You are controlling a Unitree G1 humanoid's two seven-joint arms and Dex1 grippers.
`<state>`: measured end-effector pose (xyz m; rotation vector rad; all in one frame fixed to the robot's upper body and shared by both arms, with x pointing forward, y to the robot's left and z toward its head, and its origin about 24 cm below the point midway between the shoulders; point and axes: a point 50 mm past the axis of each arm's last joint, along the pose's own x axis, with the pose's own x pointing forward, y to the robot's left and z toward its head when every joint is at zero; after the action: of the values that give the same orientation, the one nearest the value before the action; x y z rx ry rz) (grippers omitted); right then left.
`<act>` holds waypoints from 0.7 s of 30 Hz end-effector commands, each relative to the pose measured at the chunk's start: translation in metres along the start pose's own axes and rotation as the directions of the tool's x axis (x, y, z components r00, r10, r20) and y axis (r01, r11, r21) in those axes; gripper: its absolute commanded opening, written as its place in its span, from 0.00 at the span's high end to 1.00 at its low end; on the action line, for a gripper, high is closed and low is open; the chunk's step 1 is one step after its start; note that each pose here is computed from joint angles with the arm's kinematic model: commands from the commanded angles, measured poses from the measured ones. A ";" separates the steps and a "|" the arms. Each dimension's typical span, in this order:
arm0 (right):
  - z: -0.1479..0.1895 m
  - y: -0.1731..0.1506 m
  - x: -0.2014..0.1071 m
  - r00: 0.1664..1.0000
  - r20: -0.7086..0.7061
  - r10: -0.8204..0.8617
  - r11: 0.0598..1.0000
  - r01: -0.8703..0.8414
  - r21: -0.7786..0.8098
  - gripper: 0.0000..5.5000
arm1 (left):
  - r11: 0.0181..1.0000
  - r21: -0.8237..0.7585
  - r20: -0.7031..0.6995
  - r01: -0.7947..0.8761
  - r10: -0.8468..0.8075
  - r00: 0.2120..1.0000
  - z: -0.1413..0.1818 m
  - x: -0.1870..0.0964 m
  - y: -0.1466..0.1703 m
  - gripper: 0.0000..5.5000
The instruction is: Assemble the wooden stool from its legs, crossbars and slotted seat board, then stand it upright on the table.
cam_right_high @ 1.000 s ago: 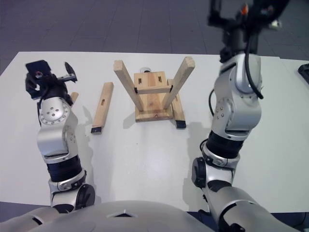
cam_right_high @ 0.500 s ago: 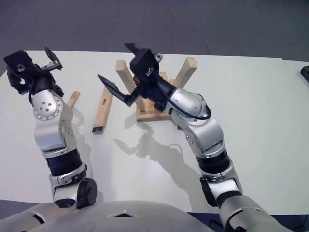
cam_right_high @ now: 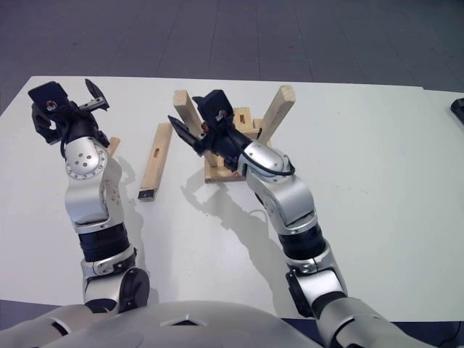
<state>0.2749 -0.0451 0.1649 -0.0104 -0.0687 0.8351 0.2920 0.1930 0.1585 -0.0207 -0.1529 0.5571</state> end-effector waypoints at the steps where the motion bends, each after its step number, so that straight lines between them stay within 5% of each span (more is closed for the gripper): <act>1: 0.000 0.004 -0.004 0.999 0.013 0.053 0.998 -0.053 0.032 0.55 | 1.000 0.018 -0.009 0.012 -0.012 1.000 -0.002 0.002 -0.001 0.02; 8: 0.007 -0.014 -0.044 0.933 -0.017 0.360 0.931 -0.361 -0.052 0.62 | 0.999 0.036 -0.023 0.030 -0.029 0.999 -0.005 0.002 -0.003 0.02; 12: 0.010 -0.044 -0.064 0.824 -0.178 0.539 0.819 -0.561 -0.117 0.64 | 0.998 0.053 -0.032 0.038 -0.036 0.999 -0.008 0.002 -0.003 0.02; 17: 0.020 -0.075 -0.061 0.795 -0.252 0.551 0.779 -0.599 -0.185 0.66 | 0.995 0.076 -0.047 0.060 -0.056 0.997 -0.011 0.001 -0.004 0.02; 21: 0.052 -0.074 -0.072 0.804 -0.144 0.577 0.775 -0.595 -0.213 0.53 | 0.992 0.096 -0.050 0.078 -0.074 0.996 -0.013 -0.003 -0.004 0.02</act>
<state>0.2859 -0.1442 0.1905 -0.3445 -0.0201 1.4490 0.2968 0.1880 0.1506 0.0456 -0.1054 0.4920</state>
